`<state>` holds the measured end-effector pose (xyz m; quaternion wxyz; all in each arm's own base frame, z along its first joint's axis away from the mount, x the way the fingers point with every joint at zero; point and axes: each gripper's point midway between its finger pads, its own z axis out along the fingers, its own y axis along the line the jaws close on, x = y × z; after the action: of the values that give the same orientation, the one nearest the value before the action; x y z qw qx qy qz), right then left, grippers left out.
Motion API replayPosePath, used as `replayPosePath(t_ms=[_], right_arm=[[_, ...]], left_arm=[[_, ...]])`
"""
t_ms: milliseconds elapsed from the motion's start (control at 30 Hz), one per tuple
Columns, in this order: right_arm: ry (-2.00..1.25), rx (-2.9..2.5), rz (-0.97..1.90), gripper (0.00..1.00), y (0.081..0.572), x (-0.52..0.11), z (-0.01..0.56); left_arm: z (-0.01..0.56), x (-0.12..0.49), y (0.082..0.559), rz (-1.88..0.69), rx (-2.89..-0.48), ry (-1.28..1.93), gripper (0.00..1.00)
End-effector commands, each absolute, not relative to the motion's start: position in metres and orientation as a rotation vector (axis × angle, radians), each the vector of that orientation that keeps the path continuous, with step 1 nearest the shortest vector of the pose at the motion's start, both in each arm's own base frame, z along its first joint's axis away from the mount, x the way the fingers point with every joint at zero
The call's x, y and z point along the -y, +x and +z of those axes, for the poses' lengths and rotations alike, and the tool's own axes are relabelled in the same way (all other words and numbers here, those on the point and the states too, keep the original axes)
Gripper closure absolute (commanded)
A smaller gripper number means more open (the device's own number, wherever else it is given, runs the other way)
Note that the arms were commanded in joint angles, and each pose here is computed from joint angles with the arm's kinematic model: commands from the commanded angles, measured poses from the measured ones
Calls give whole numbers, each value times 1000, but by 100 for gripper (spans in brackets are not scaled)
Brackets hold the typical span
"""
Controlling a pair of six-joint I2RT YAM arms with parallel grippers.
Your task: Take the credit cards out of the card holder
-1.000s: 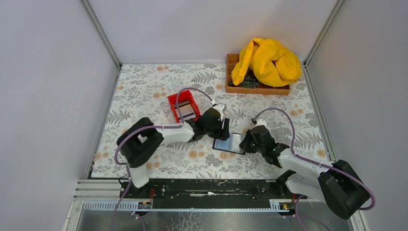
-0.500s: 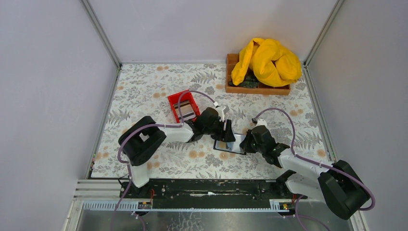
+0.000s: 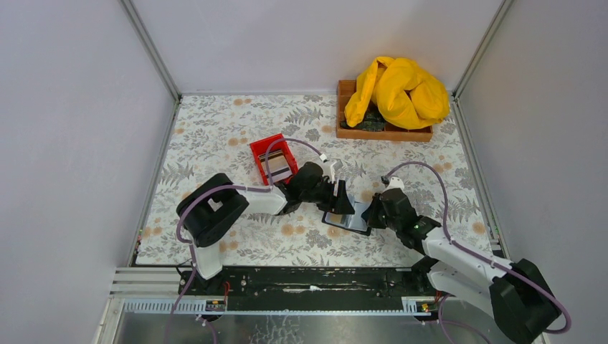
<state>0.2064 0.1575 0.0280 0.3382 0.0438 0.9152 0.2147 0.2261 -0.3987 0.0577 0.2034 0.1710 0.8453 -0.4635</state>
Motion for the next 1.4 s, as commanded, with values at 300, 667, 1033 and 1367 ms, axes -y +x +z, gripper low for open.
replayPosePath(t_ms=[300, 667, 1033, 1367], right_arm=[[158, -2307, 498, 100, 214, -142, 60], [202, -2154, 550, 99, 215, -135, 116], [176, -2171, 786, 98, 206, -168, 111], [172, -2229, 777, 97, 208, -174, 94]], left_arm=[[77, 418, 215, -1546, -2228, 492, 27], [83, 423, 209, -1607, -2187, 503, 25], [112, 419, 204, -1616, -2076, 586, 5], [100, 397, 233, -1391, -2150, 449, 8]])
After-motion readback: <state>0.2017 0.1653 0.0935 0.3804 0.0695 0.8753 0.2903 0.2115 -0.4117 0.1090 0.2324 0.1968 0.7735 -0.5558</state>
